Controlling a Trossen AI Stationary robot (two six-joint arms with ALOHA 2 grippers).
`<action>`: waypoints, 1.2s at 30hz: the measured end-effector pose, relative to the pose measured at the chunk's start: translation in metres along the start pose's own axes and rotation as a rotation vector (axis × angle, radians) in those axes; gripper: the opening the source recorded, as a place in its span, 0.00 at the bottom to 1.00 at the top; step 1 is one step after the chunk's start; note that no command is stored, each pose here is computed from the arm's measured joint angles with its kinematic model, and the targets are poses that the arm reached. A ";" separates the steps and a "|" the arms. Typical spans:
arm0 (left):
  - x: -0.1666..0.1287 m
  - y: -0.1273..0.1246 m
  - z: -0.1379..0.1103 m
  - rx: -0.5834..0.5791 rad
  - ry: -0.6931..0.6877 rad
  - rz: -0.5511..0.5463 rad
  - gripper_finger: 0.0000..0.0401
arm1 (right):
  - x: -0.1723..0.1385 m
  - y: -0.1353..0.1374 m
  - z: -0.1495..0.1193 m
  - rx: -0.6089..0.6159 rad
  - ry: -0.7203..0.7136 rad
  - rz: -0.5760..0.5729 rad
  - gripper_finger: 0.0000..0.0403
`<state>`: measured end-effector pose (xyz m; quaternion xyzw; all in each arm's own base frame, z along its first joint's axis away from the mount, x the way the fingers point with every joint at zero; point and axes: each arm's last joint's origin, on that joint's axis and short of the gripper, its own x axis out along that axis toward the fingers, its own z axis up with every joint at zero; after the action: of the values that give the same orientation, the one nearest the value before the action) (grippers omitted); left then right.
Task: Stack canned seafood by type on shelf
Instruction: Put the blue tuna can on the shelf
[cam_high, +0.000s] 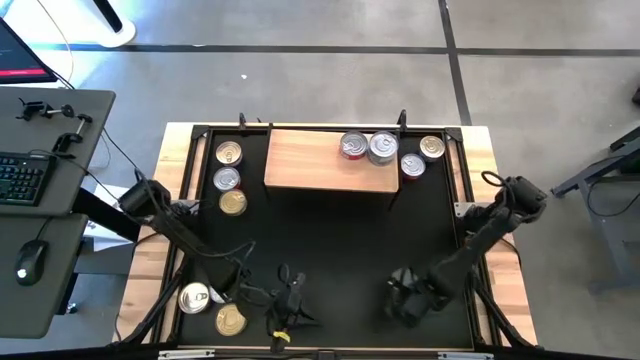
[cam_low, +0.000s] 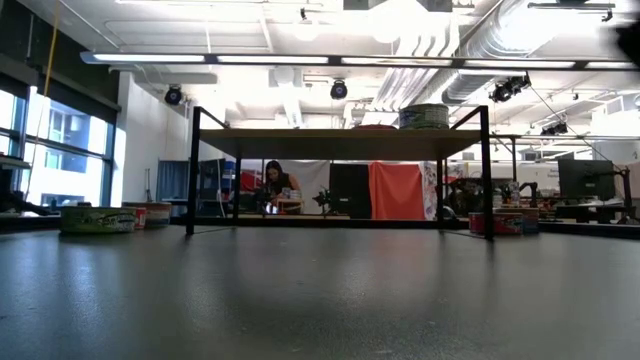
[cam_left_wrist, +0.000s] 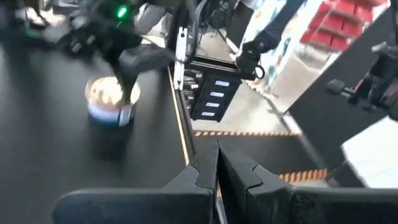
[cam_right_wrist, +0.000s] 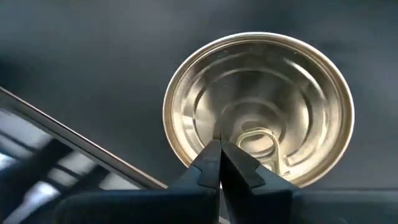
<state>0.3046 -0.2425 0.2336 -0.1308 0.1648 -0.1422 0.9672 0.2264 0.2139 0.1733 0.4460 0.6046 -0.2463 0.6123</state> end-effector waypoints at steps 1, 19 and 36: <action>-0.004 0.000 0.003 0.024 0.005 0.004 0.00 | 0.001 0.004 0.007 -0.001 -0.022 0.027 0.00; -0.028 0.026 -0.016 0.127 0.274 0.249 0.00 | -0.039 0.125 0.088 -0.424 -0.367 0.284 0.00; -0.024 0.102 -0.048 0.075 0.274 0.370 0.00 | 0.009 0.078 0.092 -0.190 -0.352 0.079 0.00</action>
<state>0.2892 -0.1499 0.1657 -0.0417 0.3105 0.0151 0.9495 0.3417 0.1757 0.1722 0.3597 0.4909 -0.2379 0.7570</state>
